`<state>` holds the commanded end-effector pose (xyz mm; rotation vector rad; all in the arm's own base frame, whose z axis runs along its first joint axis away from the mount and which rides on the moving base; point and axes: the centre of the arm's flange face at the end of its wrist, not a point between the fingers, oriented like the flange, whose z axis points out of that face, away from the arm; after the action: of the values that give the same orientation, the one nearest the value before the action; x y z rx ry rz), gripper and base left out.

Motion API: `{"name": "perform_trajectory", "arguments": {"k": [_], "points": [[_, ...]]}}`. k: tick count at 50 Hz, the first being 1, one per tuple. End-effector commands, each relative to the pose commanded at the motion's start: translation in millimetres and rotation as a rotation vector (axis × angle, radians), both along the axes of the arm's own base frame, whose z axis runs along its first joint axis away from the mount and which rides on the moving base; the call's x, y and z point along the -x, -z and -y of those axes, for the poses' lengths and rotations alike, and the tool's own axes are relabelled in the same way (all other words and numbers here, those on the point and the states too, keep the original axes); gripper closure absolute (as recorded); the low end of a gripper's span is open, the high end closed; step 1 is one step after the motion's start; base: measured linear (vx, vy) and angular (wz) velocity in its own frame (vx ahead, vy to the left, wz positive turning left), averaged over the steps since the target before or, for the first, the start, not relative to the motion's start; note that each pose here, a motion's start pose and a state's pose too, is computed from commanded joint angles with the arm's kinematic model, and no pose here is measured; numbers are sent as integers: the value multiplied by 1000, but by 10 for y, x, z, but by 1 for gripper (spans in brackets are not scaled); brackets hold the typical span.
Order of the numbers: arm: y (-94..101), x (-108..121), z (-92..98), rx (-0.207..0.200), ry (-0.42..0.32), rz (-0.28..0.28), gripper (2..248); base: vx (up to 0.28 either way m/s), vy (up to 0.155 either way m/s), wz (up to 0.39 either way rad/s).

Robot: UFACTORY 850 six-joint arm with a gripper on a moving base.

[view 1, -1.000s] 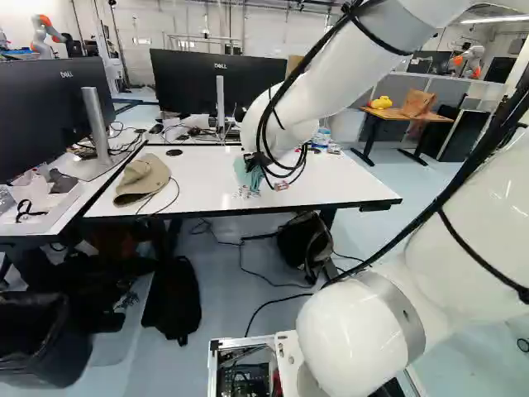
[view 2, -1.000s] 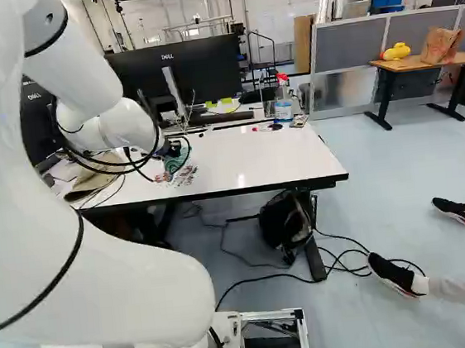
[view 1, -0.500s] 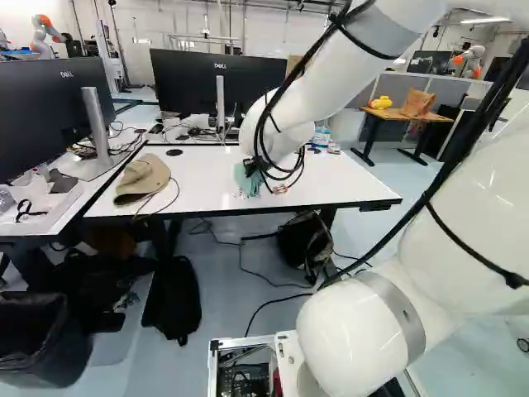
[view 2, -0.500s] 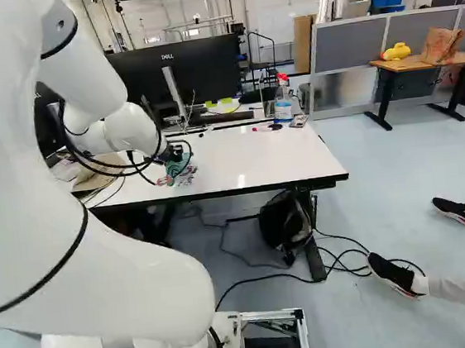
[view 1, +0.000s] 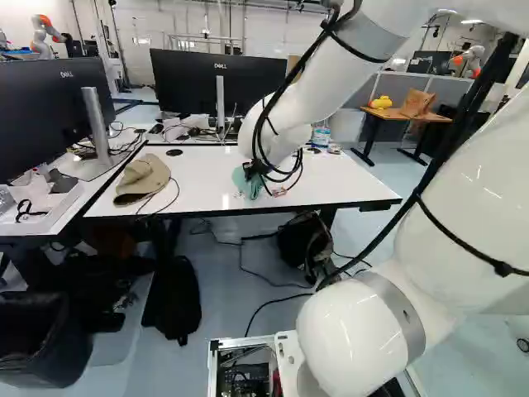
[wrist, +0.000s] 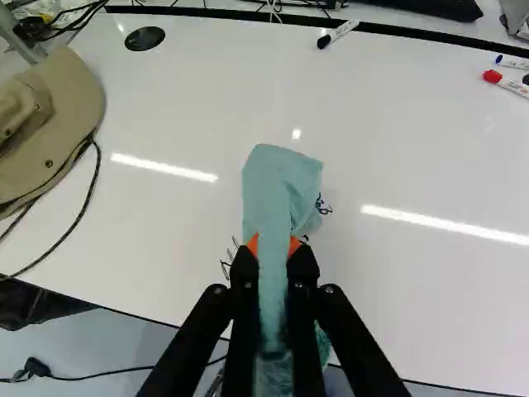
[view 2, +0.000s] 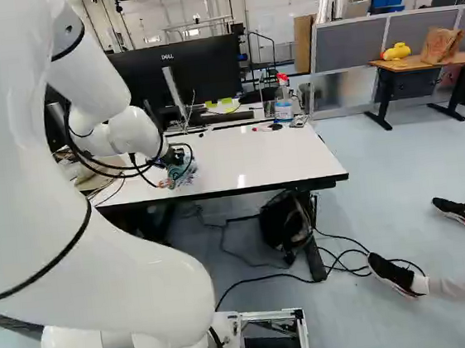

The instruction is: Clean the table with the green towel

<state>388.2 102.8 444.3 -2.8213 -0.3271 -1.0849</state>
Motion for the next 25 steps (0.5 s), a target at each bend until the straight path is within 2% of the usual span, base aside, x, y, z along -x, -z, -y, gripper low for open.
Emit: {"name": "perform_trajectory", "arguments": {"k": [25], "points": [[28, 31, 7, 11, -1, -46, 208, 0, 0, 0]]}}
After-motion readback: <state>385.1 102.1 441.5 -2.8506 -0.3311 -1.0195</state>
